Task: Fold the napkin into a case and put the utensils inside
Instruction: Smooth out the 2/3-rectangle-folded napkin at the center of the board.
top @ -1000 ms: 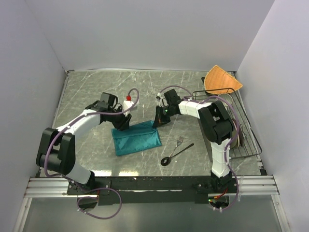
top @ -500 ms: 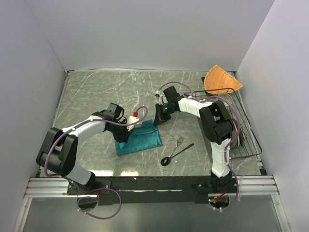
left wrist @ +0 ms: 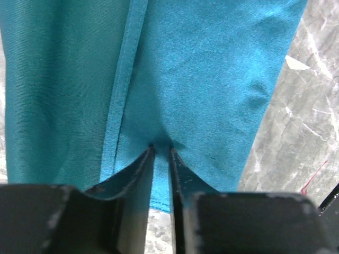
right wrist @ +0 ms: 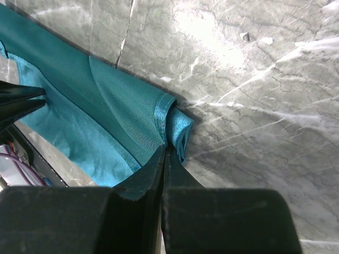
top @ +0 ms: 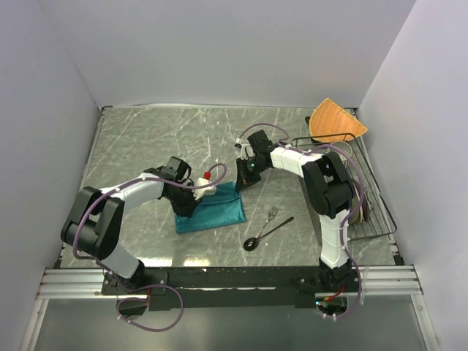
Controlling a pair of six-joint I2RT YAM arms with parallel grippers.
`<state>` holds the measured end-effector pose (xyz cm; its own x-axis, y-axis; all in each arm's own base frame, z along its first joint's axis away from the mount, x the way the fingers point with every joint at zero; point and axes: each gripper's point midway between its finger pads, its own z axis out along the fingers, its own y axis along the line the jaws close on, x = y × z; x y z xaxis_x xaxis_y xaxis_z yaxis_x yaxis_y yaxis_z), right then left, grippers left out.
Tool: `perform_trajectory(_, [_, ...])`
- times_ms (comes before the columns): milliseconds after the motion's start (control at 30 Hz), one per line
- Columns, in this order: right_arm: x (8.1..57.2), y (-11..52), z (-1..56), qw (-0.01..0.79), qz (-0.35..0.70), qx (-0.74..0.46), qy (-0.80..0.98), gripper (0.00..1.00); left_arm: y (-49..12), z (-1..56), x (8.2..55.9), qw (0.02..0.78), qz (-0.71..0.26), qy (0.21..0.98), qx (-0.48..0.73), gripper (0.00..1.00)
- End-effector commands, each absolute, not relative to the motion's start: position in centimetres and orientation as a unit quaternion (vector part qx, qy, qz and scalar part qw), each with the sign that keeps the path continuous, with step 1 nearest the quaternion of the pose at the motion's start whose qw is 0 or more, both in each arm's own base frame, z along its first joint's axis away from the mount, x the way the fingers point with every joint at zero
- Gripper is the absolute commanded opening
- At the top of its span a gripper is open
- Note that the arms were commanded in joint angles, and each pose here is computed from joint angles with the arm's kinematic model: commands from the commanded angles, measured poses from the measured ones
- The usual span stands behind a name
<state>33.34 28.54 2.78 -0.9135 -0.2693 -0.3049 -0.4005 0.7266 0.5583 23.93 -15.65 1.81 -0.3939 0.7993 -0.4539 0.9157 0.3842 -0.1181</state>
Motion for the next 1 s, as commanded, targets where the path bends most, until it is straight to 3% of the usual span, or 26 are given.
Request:
perform_trajectory(0, [35.0, 28.8, 5.3, 0.144, 0.325, -0.189, 0.916, 0.0, -16.6, 4.0, 24.5, 0.197, -0.188, 0.809, 0.521, 0.3])
perform_trajectory(100, [35.1, 28.9, 5.6, 0.147, 0.327, -0.19, 0.914, 0.0, -17.6, 6.6, 26.2, 0.242, -0.189, 0.808, 0.503, 0.36])
perform_trajectory(167, [35.1, 28.9, 5.7, 0.148, 0.328, -0.191, 0.913, 0.05, -18.1, 7.6, 27.5, 0.268, -0.181, 0.806, 0.496, 0.39])
perform_trajectory(333, [35.3, 29.4, 6.8, 0.153, 0.34, -0.192, 0.908, 0.1, -17.9, 6.6, 29.6, 0.28, -0.145, 0.806, 0.5, 0.43])
perform_trajectory(500, [35.1, 29.6, 7.5, 0.149, 0.349, -0.184, 0.907, 0.19, -17.9, 4.9, 30.1, 0.262, -0.135, 0.81, 0.506, 0.43])
perform_trajectory(667, [34.5, 29.7, 8.5, 0.142, 0.361, -0.17, 0.906, 0.34, -17.7, 3.2, 29.1, 0.239, -0.134, 0.815, 0.51, 0.41])
perform_trajectory(967, [32.6, 29.3, 7.0, 0.101, 0.35, -0.152, 0.919, 0.37, -17.8, 2.4, 28.6, 0.231, -0.136, 0.82, 0.506, 0.41])
